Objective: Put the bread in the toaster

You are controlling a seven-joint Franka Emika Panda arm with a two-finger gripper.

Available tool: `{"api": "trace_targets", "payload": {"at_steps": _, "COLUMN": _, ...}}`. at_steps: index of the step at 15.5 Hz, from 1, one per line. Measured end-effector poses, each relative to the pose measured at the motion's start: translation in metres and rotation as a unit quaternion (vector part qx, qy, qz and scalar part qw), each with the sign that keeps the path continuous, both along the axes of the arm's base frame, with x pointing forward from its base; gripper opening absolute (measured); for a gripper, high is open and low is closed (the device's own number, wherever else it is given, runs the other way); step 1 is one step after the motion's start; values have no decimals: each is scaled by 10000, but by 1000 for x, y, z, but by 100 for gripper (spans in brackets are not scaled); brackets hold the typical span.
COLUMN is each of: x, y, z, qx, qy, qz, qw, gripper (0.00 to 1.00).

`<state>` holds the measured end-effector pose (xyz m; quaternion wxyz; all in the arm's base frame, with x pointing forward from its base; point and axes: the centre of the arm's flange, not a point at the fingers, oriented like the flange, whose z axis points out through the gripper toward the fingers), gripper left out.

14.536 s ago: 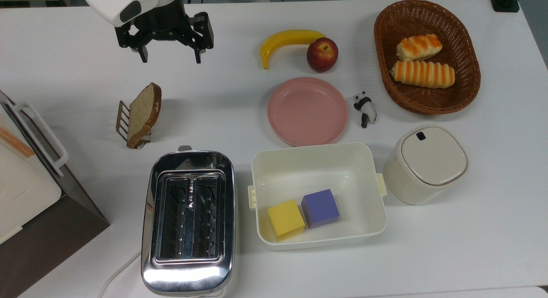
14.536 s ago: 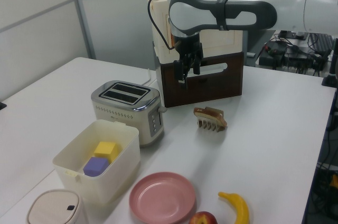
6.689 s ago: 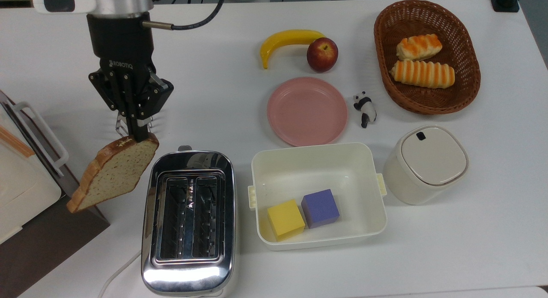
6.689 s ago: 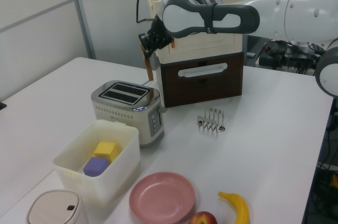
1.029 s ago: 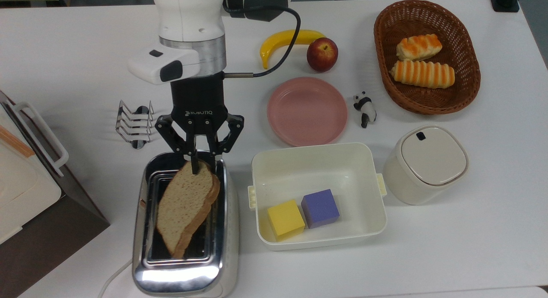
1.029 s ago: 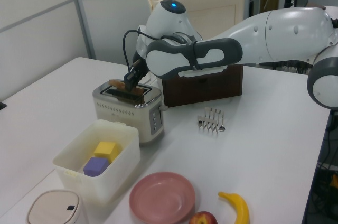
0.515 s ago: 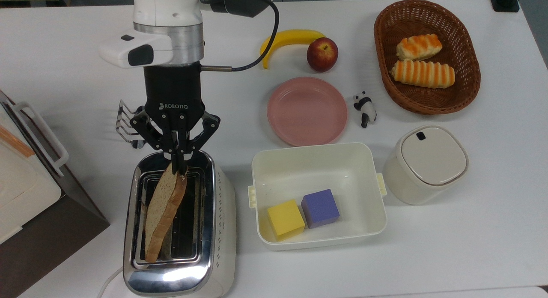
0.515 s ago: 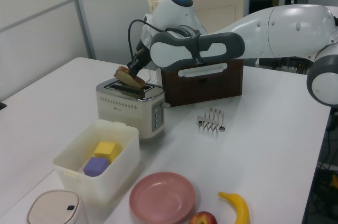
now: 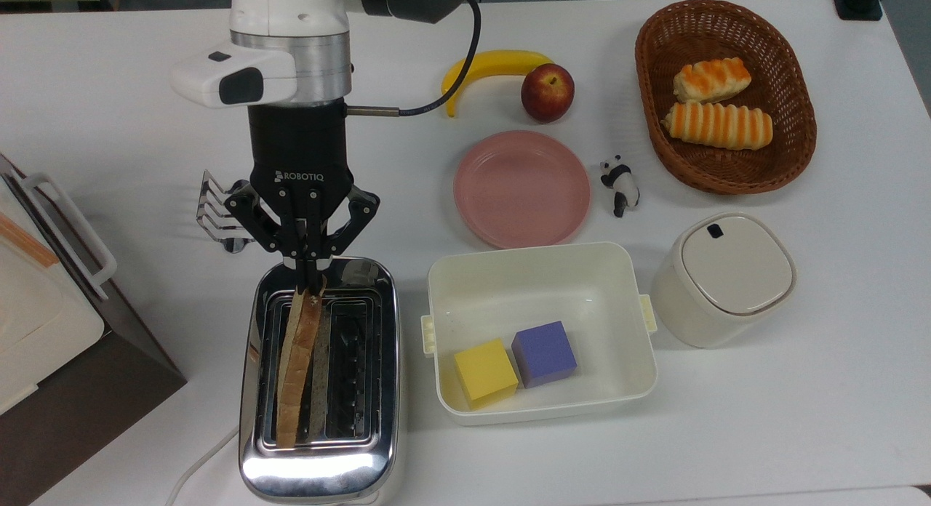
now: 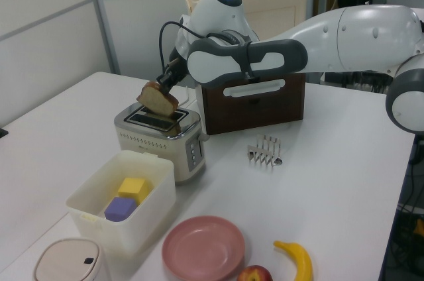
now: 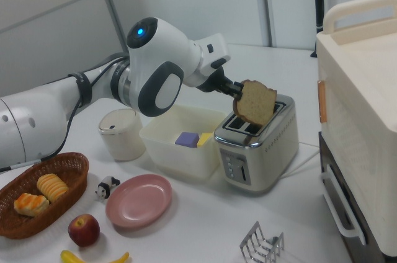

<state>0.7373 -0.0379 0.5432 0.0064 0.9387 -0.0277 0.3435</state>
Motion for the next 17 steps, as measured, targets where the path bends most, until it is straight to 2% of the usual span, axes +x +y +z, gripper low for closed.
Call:
{"api": "trace_targets", "payload": {"at_steps": 5, "x": 0, "y": 0, "z": 2, "qx": 307, "qy": -35, "qz": -358, "qw": 9989, "gripper": 5}}
{"api": "trace_targets", "payload": {"at_steps": 17, "x": -9, "y": -2, "z": 32, "qx": 460, "qy": -222, "qz": -501, "qw": 9974, "gripper": 5}}
